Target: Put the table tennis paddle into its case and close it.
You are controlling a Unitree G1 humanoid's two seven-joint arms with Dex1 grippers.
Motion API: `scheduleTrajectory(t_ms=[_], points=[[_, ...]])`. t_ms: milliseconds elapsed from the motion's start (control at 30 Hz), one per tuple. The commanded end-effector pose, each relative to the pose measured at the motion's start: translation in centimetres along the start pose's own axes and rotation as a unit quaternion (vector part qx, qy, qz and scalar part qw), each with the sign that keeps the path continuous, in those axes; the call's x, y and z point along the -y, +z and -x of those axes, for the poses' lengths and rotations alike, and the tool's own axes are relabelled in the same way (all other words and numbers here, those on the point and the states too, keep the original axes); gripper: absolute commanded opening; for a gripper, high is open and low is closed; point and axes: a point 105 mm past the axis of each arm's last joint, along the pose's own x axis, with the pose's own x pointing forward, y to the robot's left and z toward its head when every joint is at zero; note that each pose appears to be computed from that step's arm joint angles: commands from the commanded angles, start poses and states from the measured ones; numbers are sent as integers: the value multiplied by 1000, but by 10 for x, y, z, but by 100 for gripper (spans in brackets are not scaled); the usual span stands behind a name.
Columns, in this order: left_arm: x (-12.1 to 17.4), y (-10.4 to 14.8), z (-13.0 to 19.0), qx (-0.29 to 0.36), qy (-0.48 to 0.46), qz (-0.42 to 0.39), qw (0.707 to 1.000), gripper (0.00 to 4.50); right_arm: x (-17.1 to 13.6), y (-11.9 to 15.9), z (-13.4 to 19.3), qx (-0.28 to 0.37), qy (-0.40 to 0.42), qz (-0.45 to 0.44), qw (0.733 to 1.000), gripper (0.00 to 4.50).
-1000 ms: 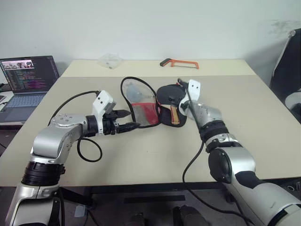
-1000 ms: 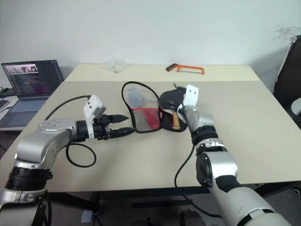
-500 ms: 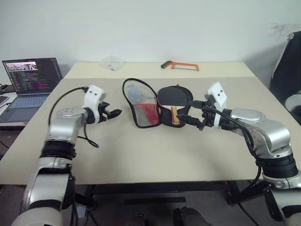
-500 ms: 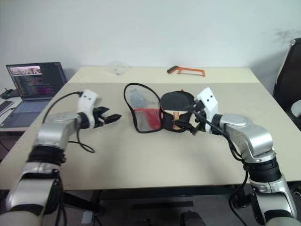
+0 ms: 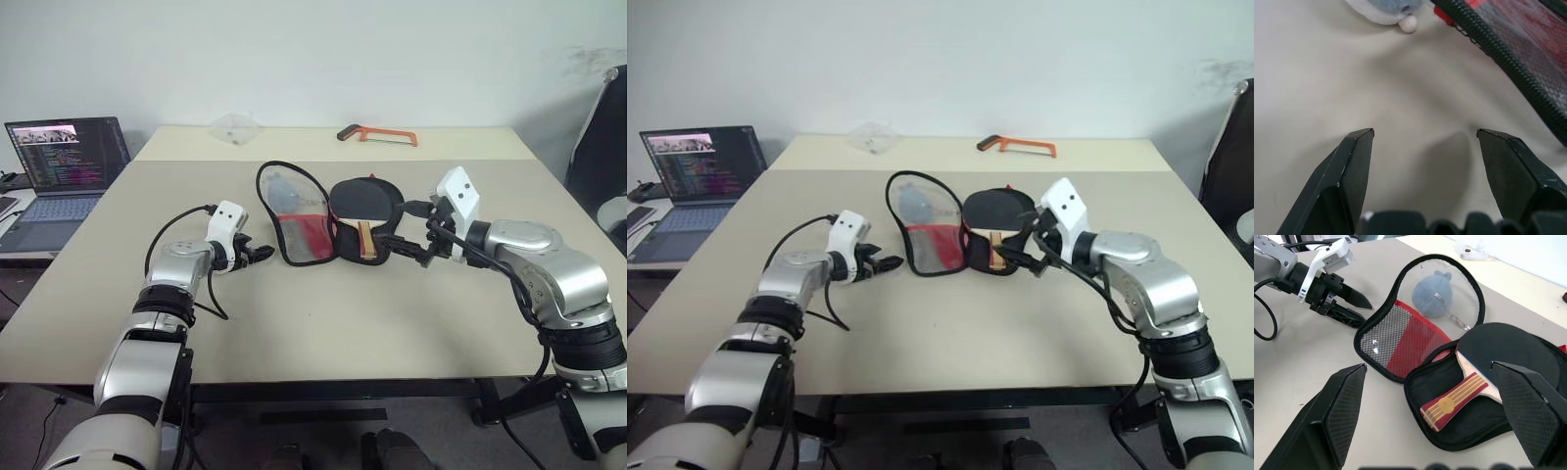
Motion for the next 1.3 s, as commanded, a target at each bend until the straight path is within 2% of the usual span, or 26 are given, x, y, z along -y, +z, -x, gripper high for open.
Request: scheduleTrajectory(t_ms=[33,100,267,300,400,533,733,833,967,1067,1133,1200,1300], points=[[3,21,-7,31,21,-37,999,268,6,17,7,26,-19,18,999,450],[13,30,-18,49,27,-51,997,197,5,17,7,24,-16,13,999,450],[47,51,-40,101,14,-27,994,13,11,13,7,15,-29,17,999,450],[57,56,-45,117,10,-26,993,6,12,14,7,17,-33,18,999,450],[79,68,-54,150,0,-20,988,6,16,16,9,20,-43,19,999,450],[132,90,-67,196,-52,-28,979,6,25,19,13,23,-68,19,997,450],[187,99,-77,208,-99,-65,971,6,42,24,19,31,-116,16,993,450],[197,102,-78,209,-99,-104,967,6,47,24,21,33,-131,13,991,450],[204,99,-84,184,-90,-116,972,6,51,25,23,34,-146,13,989,450],[199,102,-84,192,-73,-103,973,6,53,25,24,36,-154,12,987,450],[201,109,-79,214,-93,-85,969,6,54,24,24,37,-158,6,987,450],[207,121,-70,247,-143,-55,957,6,57,24,25,43,-169,-12,985,450],[192,130,-49,273,-195,-43,941,6,79,18,28,75,-218,-136,964,450]])
